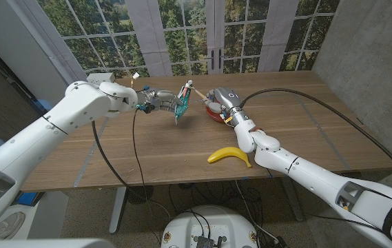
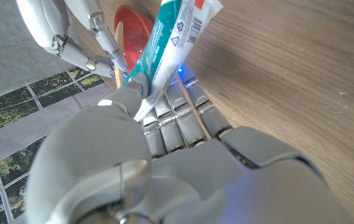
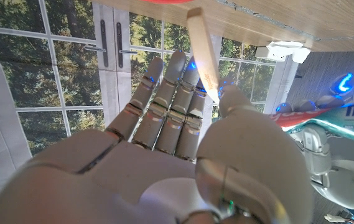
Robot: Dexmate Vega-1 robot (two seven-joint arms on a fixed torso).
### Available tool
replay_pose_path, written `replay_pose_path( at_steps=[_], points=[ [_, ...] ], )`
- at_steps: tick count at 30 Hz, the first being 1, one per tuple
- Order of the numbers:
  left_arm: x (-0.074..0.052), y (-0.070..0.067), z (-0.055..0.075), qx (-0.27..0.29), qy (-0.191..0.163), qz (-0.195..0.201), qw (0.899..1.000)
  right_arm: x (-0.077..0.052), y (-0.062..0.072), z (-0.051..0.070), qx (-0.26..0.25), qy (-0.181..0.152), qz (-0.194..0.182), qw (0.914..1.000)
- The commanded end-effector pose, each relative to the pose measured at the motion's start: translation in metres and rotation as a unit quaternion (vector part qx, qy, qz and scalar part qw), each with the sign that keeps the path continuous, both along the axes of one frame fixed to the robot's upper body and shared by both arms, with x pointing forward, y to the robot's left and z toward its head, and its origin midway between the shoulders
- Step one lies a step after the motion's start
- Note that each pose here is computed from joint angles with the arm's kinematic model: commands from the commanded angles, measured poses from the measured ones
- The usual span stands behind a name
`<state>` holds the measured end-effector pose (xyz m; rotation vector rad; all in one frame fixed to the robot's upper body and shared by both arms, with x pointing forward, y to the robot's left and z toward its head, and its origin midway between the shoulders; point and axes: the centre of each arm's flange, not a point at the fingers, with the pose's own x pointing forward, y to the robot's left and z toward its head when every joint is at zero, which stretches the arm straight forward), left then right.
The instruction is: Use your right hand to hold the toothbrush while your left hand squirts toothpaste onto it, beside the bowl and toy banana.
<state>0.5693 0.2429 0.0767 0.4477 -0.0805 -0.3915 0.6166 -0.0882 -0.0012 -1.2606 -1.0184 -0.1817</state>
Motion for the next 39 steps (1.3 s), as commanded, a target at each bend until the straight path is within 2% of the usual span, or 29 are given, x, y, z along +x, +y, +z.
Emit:
replay_pose_path(
  at_steps=[1,9,17,23,28,39],
  points=[
    [0.0,-0.001,-0.007,-0.06,0.024,-0.059,0.996,0.005,0.002,-0.006,-0.01,-0.01,-0.004,0.9999],
    [0.003,0.0,-0.021,-0.133,0.053,-0.079,0.987,0.004,0.002,-0.009,-0.009,-0.014,0.0,0.9999],
    [0.006,0.002,-0.031,-0.191,0.086,-0.074,0.975,0.004,0.001,-0.009,-0.006,-0.018,0.003,0.9998],
    [0.007,0.003,-0.032,-0.207,0.098,-0.072,0.971,0.006,-0.001,-0.008,-0.002,-0.023,0.0,0.9997],
    [0.011,0.002,-0.034,-0.205,0.11,-0.088,0.969,0.007,-0.001,-0.007,-0.002,-0.024,-0.001,0.9997],
    [0.016,0.0,-0.031,-0.186,0.111,-0.111,0.97,0.008,0.001,-0.008,-0.003,-0.022,0.0,0.9998]
  ],
)
